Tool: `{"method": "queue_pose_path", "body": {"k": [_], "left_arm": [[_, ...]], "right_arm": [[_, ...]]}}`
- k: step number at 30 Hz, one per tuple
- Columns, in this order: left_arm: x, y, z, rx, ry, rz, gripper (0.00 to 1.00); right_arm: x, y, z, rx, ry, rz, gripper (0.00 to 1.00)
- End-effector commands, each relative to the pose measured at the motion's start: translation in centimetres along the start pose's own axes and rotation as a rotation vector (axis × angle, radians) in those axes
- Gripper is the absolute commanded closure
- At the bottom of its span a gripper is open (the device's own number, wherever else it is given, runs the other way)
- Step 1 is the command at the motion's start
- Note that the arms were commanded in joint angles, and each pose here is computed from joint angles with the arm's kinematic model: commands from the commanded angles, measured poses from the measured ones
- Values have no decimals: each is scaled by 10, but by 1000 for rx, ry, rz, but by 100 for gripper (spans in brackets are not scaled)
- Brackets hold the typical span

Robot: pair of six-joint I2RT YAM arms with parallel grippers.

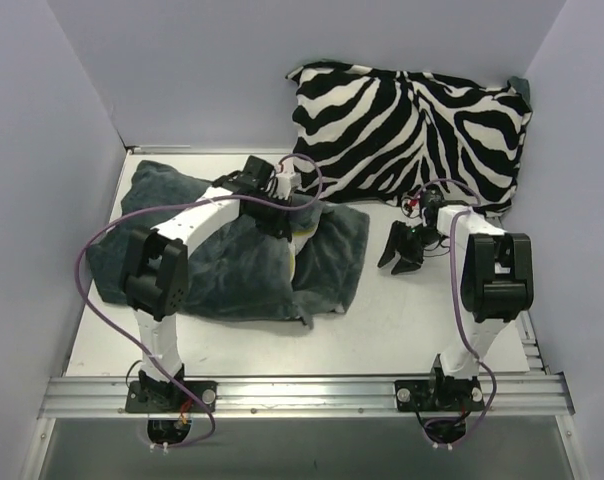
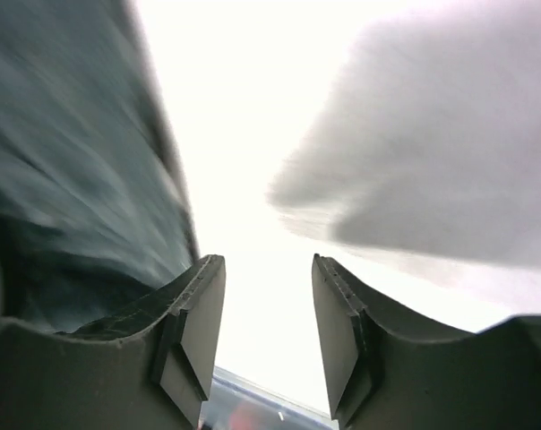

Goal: Put the pillow into the pillowcase

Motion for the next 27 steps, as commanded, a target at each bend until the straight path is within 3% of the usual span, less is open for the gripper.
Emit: {"method": "queue_pose_path", "body": {"k": [1, 5, 8, 12, 18, 22, 27], "left_arm": [[-33, -14, -35, 49, -443, 2, 100], [-37, -6, -43, 0, -540, -5, 100], [-38, 2, -43, -30, -582, -24, 100], [-27, 14, -45, -81, -603, -121, 100], [-22, 21, -47, -110, -639, -135, 100], [-22, 22, -42, -114, -657, -150, 100], [-20, 17, -37, -109, -647, -172, 100]], "right_arm": [[48, 12, -30, -127, 181, -117, 57], [112, 7, -44, -227, 358, -194, 58], [142, -6, -29, -200, 427, -149, 59], [136, -17, 19, -135, 433, 55, 61], [138, -11, 50, -212, 402, 84, 58], [148, 3, 60, -266, 373, 70, 48], [164, 18, 77, -315, 345, 75, 44]]}}
Point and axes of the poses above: each gripper's point midway between its finger pads, its own z axis out along the fingers, its own x axis along the line the jaws close on, y = z × x, the point moved 9 cm from there along -z, back along the fingers, and after that the axes turned 2 degrees about z, right-handed, at the moved point
